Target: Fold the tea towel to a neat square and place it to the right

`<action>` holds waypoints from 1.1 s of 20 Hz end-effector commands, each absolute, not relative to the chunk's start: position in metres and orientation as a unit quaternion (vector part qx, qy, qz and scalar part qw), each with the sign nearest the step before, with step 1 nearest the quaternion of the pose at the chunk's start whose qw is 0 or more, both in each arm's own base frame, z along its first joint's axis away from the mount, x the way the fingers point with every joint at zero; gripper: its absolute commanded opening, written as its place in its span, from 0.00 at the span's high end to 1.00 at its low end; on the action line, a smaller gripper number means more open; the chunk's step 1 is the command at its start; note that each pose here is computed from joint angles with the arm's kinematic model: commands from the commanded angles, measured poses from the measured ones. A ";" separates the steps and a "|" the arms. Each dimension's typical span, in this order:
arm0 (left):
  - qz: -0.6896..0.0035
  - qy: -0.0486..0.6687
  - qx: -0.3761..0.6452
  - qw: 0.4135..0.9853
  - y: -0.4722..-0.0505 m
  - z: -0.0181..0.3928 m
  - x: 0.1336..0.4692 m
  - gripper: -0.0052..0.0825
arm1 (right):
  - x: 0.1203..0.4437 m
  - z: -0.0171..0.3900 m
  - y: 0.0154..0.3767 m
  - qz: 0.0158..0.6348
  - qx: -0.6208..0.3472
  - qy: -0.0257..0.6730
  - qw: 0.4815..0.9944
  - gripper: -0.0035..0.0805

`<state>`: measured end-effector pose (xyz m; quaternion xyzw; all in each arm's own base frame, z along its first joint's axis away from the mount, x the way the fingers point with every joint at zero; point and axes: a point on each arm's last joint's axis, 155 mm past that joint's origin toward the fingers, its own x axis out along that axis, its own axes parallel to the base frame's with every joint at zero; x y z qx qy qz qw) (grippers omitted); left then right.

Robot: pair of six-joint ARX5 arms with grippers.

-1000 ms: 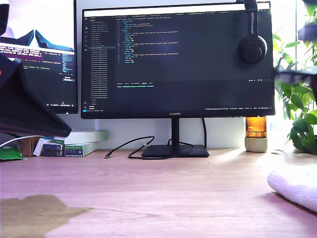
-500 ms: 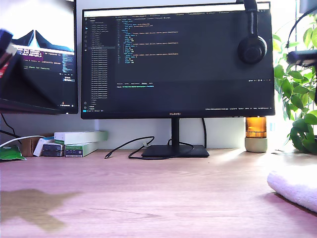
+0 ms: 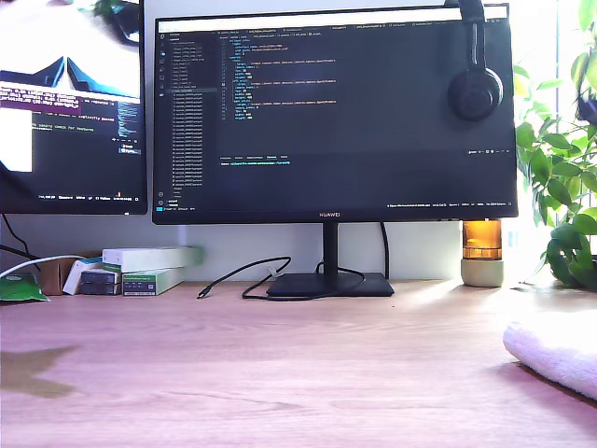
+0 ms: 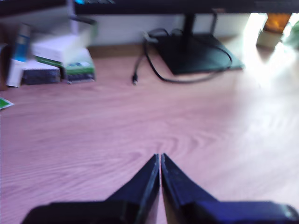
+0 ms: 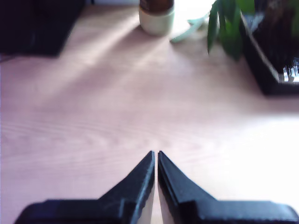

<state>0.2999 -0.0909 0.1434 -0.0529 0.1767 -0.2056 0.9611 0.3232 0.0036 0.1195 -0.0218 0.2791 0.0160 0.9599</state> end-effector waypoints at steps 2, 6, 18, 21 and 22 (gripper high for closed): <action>-0.190 0.170 -0.052 0.966 -0.083 0.146 0.291 0.96 | 0.317 0.125 0.008 0.026 -0.015 0.232 0.972 0.97; -0.173 0.140 -0.046 0.974 -0.075 0.158 0.283 0.96 | 0.318 0.147 0.014 0.038 -0.007 0.162 0.986 0.97; -0.132 0.036 -0.020 0.990 -0.056 0.167 0.257 0.96 | 0.309 0.187 0.021 0.058 -0.035 0.049 0.997 0.97; -0.131 0.050 -0.020 0.990 -0.055 0.154 0.255 0.96 | 0.294 0.161 0.017 0.047 -0.038 0.049 0.997 0.97; -0.131 0.057 -0.021 0.990 -0.055 0.151 0.255 0.96 | 0.289 0.156 0.017 0.047 -0.033 0.043 0.997 0.97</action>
